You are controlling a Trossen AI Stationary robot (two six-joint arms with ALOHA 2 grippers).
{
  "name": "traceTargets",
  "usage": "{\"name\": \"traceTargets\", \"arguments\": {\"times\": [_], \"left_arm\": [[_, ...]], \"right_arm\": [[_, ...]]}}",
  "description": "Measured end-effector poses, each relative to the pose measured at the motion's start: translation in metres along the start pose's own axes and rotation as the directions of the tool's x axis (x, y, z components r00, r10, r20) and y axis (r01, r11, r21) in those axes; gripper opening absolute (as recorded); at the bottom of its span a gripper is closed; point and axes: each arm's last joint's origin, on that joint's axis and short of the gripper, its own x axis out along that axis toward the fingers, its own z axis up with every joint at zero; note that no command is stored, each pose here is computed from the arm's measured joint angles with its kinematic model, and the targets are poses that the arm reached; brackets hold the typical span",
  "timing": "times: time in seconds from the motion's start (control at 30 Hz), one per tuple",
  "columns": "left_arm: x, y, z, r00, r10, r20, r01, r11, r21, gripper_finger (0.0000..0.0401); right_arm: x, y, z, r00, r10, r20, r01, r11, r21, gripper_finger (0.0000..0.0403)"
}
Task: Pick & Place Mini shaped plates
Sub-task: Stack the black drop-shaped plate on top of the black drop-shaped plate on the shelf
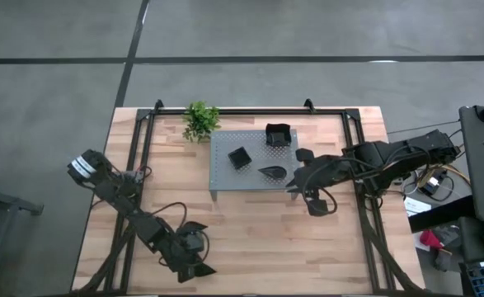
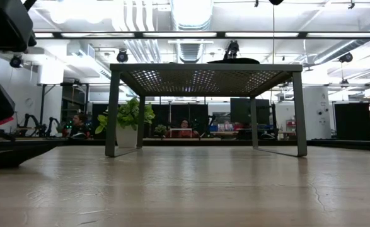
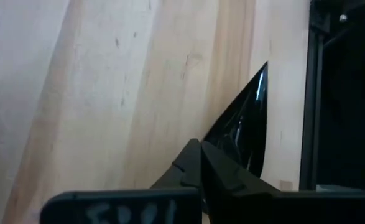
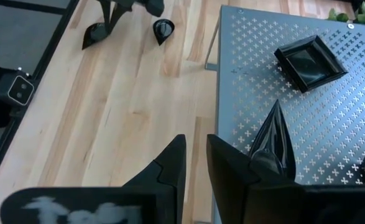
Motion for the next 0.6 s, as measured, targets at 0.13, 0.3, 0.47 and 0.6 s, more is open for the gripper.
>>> {"name": "traceTargets", "arguments": {"times": [0.13,0.3,0.47,0.6], "left_arm": [[0.000,-0.001,0.002,0.999,0.006,0.038,-0.006,1.000,0.016,0.0017],[0.001,-0.002,0.003,0.997,0.004,0.072,-0.008,0.998,0.059,0.0067],[0.010,0.000,-0.001,0.999,0.013,0.049,-0.017,0.996,0.089,0.0117],[0.013,0.002,-0.002,0.999,0.014,0.030,-0.017,0.995,0.101,0.0132]], "right_arm": [[0.001,0.000,-0.001,1.000,0.000,-0.004,0.000,1.000,-0.001,0.0056],[0.006,0.000,-0.006,1.000,-0.002,-0.023,0.002,1.000,0.010,0.0058],[0.008,0.001,-0.008,0.999,-0.001,-0.037,0.002,1.000,0.013,0.0061],[0.008,0.001,-0.008,0.999,-0.001,-0.035,0.002,1.000,0.012,0.0058]]}}
